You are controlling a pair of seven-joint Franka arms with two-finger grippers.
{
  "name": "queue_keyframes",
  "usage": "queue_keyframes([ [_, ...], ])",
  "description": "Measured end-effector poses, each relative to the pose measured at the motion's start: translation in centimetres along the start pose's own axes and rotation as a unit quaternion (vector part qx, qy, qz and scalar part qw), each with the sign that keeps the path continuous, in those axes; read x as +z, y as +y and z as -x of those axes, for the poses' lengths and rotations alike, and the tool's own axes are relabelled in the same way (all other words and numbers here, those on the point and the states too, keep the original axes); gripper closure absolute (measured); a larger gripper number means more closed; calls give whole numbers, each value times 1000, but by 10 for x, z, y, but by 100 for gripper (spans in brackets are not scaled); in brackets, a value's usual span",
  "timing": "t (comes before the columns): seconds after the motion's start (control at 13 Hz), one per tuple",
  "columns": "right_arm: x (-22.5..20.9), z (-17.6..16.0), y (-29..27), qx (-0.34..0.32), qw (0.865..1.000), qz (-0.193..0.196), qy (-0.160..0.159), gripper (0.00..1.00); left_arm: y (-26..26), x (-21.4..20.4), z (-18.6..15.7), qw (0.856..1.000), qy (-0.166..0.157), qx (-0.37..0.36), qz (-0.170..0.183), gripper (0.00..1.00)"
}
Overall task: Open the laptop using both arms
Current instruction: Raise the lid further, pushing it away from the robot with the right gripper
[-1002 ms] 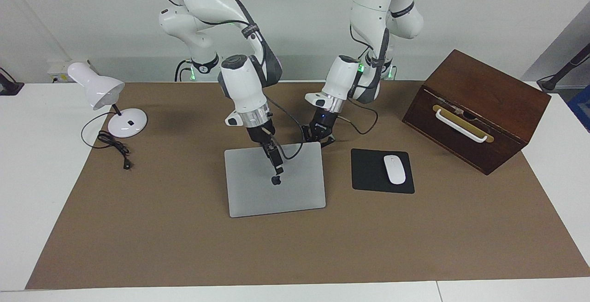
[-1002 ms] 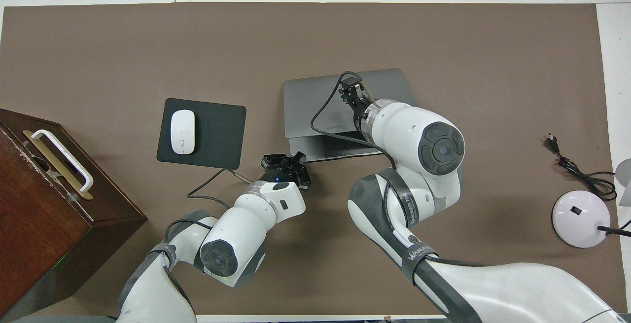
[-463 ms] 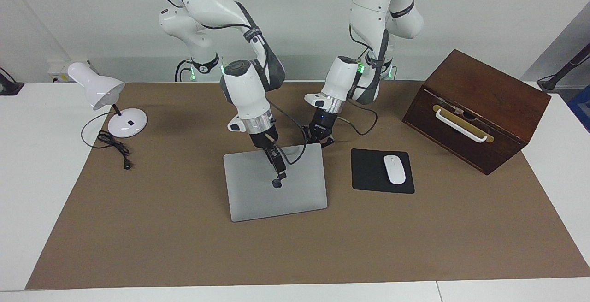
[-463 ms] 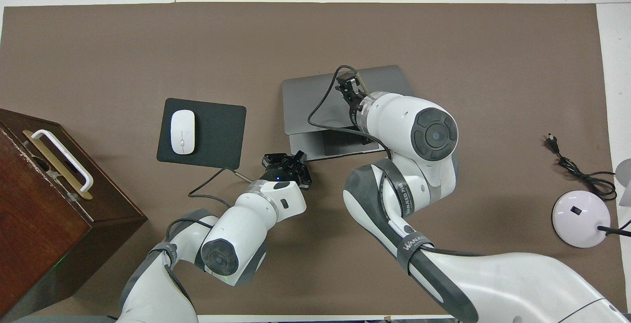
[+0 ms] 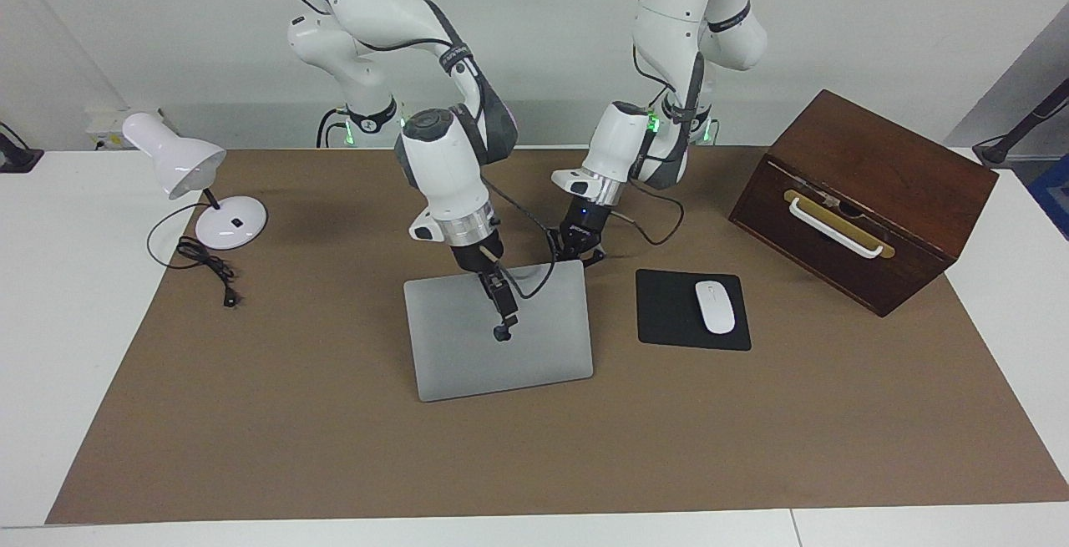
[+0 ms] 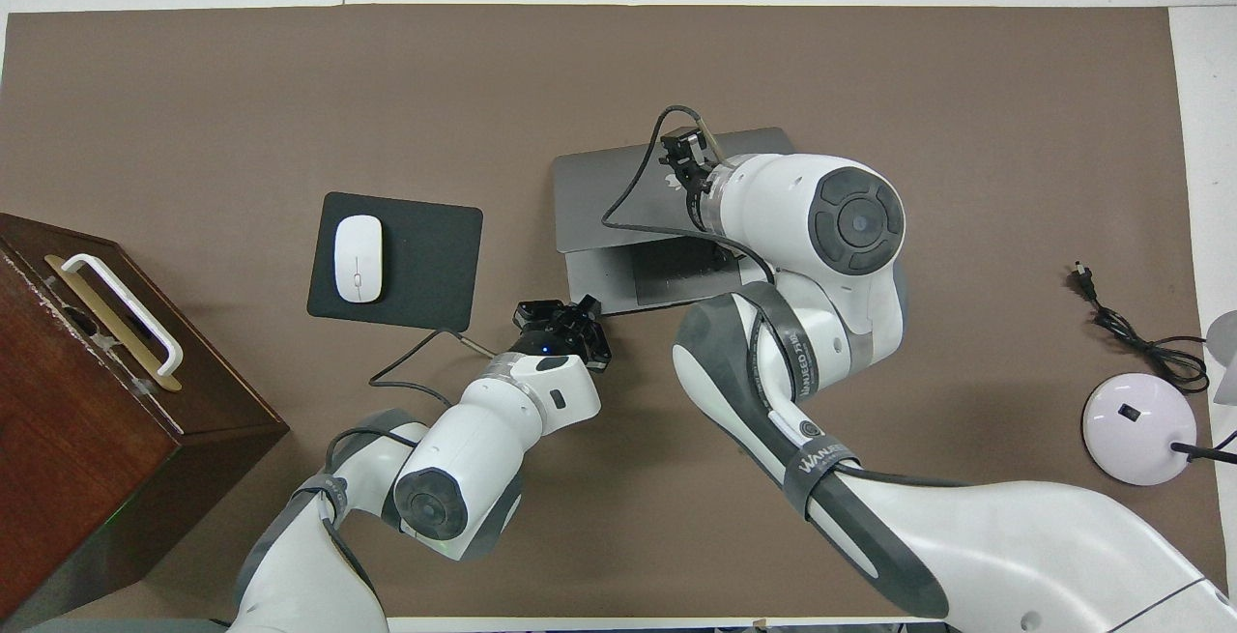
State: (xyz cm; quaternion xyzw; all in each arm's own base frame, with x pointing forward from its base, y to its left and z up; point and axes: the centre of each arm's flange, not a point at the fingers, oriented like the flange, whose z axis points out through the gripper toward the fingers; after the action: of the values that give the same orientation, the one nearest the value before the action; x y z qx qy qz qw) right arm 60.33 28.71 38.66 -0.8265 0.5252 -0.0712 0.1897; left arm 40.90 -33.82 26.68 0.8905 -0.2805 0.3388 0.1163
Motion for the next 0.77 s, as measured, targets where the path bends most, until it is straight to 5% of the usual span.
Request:
queue_keyframes([
  [0.77,-29,-25,-38,-6,999,42,-4,9,0,0,0,1000,0,0,0,99],
])
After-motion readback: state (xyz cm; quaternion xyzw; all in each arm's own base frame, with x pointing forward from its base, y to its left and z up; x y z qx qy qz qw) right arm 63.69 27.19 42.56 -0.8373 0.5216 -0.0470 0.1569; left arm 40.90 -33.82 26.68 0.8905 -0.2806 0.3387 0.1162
